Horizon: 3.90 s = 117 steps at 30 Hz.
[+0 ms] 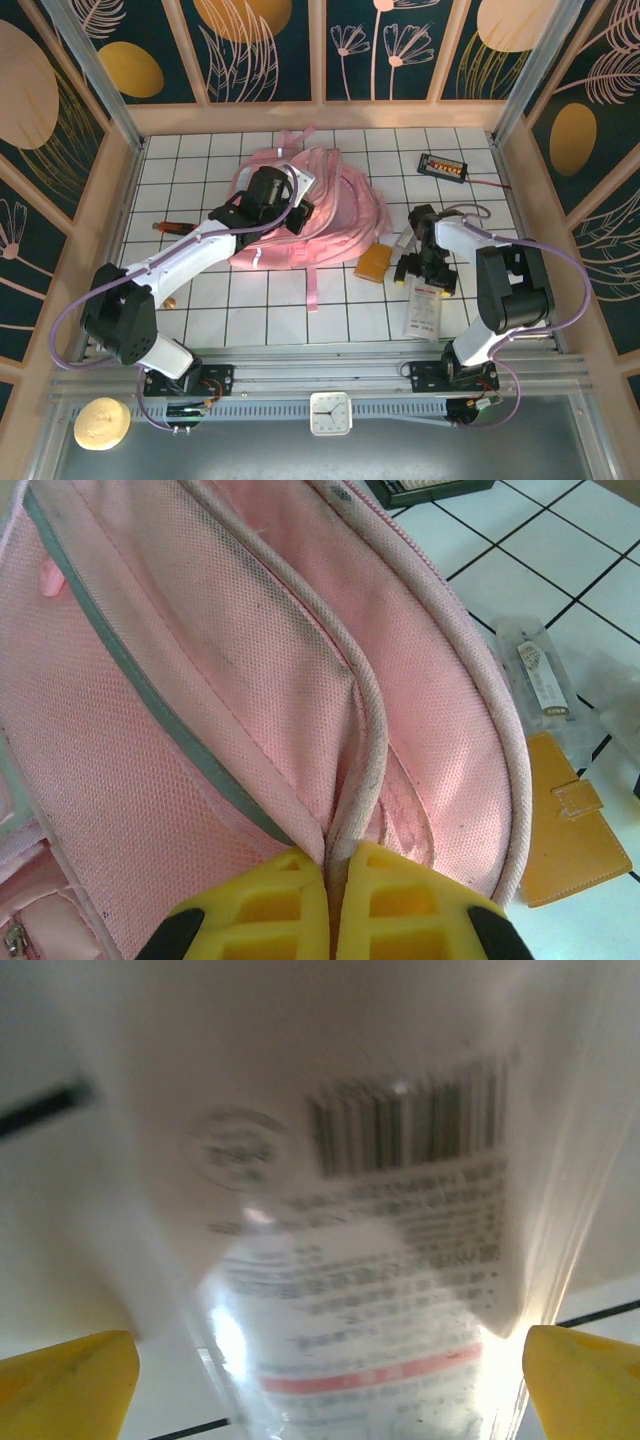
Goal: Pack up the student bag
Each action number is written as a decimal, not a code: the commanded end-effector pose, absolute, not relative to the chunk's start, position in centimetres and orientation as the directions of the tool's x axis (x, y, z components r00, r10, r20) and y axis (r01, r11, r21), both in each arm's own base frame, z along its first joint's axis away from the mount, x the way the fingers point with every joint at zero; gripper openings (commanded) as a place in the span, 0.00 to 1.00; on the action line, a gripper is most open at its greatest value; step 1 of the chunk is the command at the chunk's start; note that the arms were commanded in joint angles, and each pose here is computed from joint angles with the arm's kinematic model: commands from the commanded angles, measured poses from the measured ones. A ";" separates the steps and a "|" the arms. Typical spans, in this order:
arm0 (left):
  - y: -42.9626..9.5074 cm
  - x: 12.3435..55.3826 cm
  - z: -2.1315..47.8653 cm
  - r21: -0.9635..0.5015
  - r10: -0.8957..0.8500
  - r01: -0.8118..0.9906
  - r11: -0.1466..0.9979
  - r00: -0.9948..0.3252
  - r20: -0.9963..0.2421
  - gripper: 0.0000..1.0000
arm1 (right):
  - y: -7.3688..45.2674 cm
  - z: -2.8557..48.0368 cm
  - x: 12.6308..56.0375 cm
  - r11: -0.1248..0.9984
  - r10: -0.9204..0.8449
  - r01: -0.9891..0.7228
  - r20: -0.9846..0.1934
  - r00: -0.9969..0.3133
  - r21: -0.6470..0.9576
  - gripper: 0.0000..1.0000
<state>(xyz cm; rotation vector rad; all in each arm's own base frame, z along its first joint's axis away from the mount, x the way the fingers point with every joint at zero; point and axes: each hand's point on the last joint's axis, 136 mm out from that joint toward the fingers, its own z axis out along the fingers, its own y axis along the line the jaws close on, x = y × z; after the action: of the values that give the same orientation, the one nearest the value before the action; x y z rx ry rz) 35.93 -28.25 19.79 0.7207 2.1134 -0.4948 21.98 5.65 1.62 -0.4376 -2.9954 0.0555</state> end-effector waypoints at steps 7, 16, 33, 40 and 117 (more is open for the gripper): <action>-28.6 37.5 22.4 -0.084 0.278 0.644 0.761 -0.440 -0.854 0.00 | 5.5 -1.3 20.5 0.931 0.362 0.365 0.129 -0.923 -0.005 0.99; -28.7 37.7 22.6 -0.088 0.276 0.642 0.762 -0.445 -0.852 0.00 | 5.5 -1.9 21.6 0.929 0.367 0.371 0.103 -0.924 0.016 0.69; -29.9 37.8 24.1 -0.128 0.259 0.670 0.732 -0.447 -0.856 0.00 | 7.7 12.3 31.2 0.919 0.357 0.308 -0.186 -0.916 0.245 0.00; -31.1 37.5 24.6 -0.180 0.244 0.696 0.695 -0.464 -0.852 0.00 | 12.2 20.6 40.8 0.814 0.410 0.138 -0.392 -0.823 0.564 0.00; -28.7 38.0 25.7 -0.051 0.260 0.678 0.733 -0.349 -0.900 0.00 | 19.9 26.4 55.0 0.874 0.222 -0.149 -0.650 -0.727 0.464 0.00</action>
<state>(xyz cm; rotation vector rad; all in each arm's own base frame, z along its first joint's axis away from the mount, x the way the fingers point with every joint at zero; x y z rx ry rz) 37.02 -29.77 20.35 0.7564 2.1104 -0.5831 52.88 20.35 12.87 -0.1274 -3.4710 -0.8500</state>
